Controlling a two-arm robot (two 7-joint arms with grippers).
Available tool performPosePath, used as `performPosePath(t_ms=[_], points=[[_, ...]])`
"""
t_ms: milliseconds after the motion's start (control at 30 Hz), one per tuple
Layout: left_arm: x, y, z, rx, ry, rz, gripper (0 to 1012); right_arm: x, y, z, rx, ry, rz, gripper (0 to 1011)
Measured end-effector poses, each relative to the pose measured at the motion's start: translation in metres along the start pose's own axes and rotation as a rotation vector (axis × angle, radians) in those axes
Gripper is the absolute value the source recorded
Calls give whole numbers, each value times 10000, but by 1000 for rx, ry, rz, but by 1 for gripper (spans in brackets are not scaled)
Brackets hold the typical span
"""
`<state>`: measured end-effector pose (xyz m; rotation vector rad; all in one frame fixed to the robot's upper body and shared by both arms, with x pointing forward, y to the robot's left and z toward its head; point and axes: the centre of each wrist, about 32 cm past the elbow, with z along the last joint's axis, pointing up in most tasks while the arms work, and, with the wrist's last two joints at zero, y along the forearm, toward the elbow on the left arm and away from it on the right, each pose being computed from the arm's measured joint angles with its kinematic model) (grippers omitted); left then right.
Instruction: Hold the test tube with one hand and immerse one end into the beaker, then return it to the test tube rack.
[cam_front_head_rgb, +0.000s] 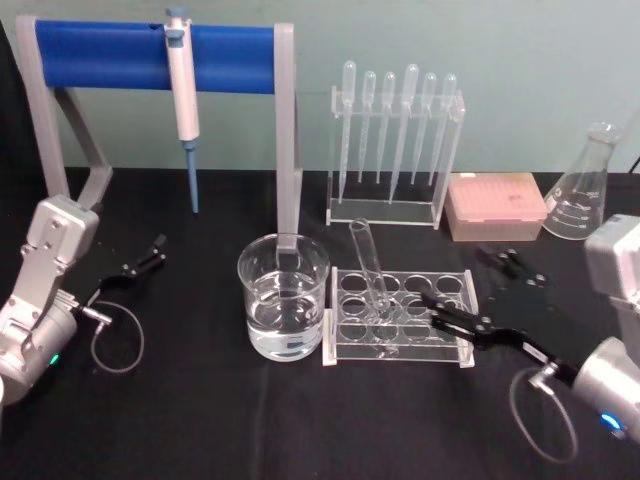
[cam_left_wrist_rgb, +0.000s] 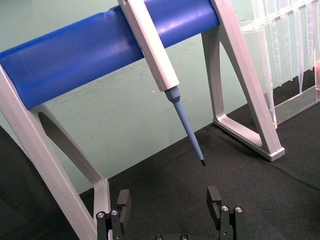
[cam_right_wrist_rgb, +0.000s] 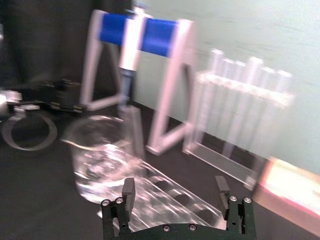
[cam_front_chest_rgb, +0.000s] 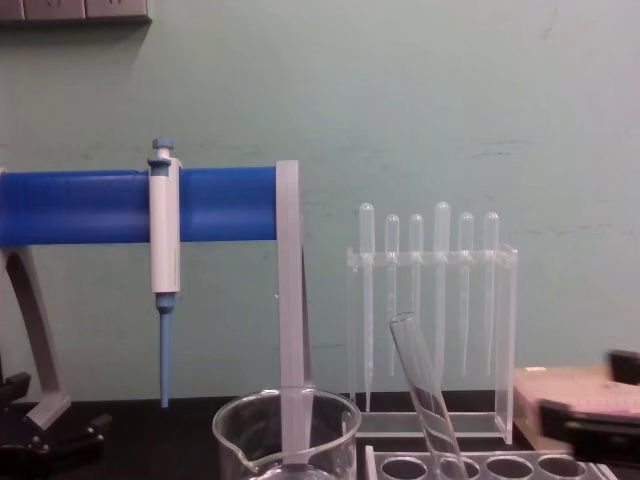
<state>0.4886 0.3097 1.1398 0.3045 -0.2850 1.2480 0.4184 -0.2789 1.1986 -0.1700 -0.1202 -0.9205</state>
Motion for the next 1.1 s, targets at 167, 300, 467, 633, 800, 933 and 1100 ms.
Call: performPosePath(t_ms=[167, 300, 467, 633, 800, 933, 1100], points=[[0, 0, 0, 0, 0, 0, 1000, 84, -129, -178, -25, -1, -149, 1002], [0, 0, 0, 0, 0, 0, 1000, 158, -112, -389, -36, -2, -285, 1002], [0, 0, 0, 0, 0, 0, 1000, 219, 17, -521, -70, -24, -364, 1002], [0, 0, 0, 0, 0, 0, 1000, 207, 173, -639, -101, -49, -415, 1002], [1, 0, 0, 0, 0, 0, 1000, 167, 253, -675, -94, -76, -440, 1002], [0, 0, 0, 0, 0, 0, 1000, 171, 245, -669, -94, -73, -437, 1002], [0, 0, 0, 0, 0, 0, 1000, 175, 236, -662, -95, -69, -430, 1002]])
